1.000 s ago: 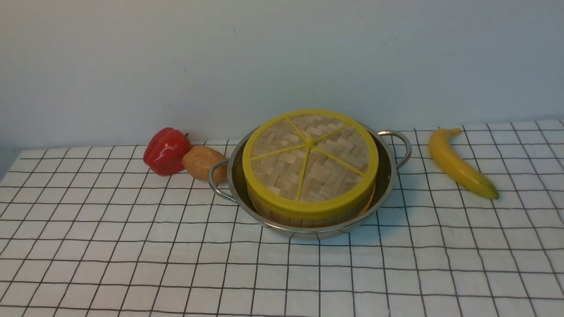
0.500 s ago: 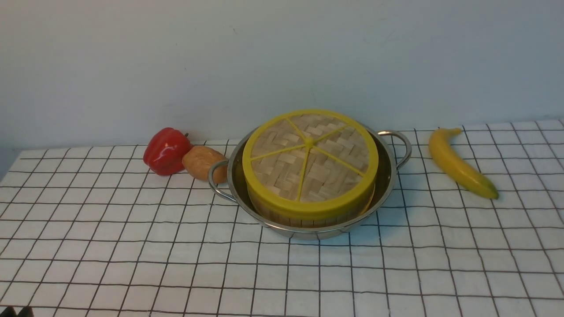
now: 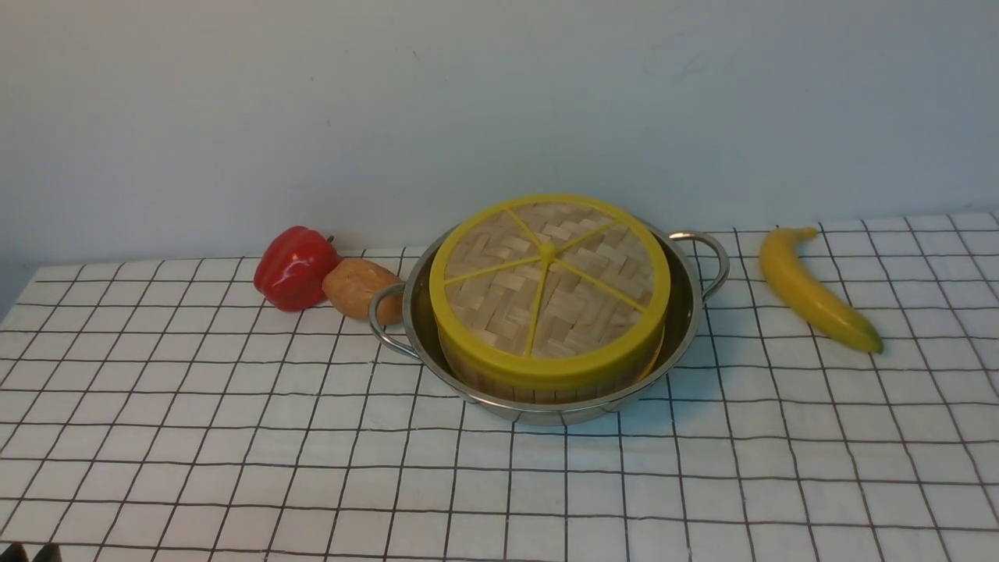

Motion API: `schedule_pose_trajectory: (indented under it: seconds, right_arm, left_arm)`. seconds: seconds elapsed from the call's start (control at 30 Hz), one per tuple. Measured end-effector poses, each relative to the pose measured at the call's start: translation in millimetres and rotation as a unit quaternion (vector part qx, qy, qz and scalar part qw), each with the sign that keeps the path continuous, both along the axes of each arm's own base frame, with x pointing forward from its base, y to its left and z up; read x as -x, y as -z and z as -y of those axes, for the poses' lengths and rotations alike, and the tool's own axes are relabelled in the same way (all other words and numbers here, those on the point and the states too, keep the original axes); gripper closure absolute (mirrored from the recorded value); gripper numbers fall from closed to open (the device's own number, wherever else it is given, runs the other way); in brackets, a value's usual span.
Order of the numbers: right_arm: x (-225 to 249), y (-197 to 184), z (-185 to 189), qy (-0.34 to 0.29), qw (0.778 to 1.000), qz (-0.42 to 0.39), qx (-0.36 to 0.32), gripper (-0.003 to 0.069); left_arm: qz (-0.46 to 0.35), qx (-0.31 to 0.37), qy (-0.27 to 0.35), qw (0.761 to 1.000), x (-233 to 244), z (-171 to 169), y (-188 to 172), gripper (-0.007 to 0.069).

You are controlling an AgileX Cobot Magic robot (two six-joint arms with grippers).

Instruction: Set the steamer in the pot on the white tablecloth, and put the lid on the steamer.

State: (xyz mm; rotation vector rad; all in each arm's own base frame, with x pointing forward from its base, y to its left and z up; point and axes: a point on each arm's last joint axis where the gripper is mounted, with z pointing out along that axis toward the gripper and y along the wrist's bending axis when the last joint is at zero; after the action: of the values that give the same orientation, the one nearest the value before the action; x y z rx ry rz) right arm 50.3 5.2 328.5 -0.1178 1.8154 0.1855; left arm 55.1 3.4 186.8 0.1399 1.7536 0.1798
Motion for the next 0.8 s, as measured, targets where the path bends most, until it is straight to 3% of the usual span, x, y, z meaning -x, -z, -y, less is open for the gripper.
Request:
schedule_pose_trajectory:
  seconds: [0.2,0.43,0.8]
  right_arm:
    - [0,0,0,0.004,1.000,0.000,0.001,0.0424]
    - [-5,11,8,0.083,0.996,0.027,0.003,0.0420]
    - [-2,85,11,0.143,0.985,0.092,-0.030,0.0419]
  left_arm:
    - [0.000,0.000,0.000,1.000,0,0,0,0.0487]
    - [0.000,0.000,0.000,1.000,0,0,0,0.0476]
    - [0.000,0.000,0.000,1.000,0,0,0,0.0459]
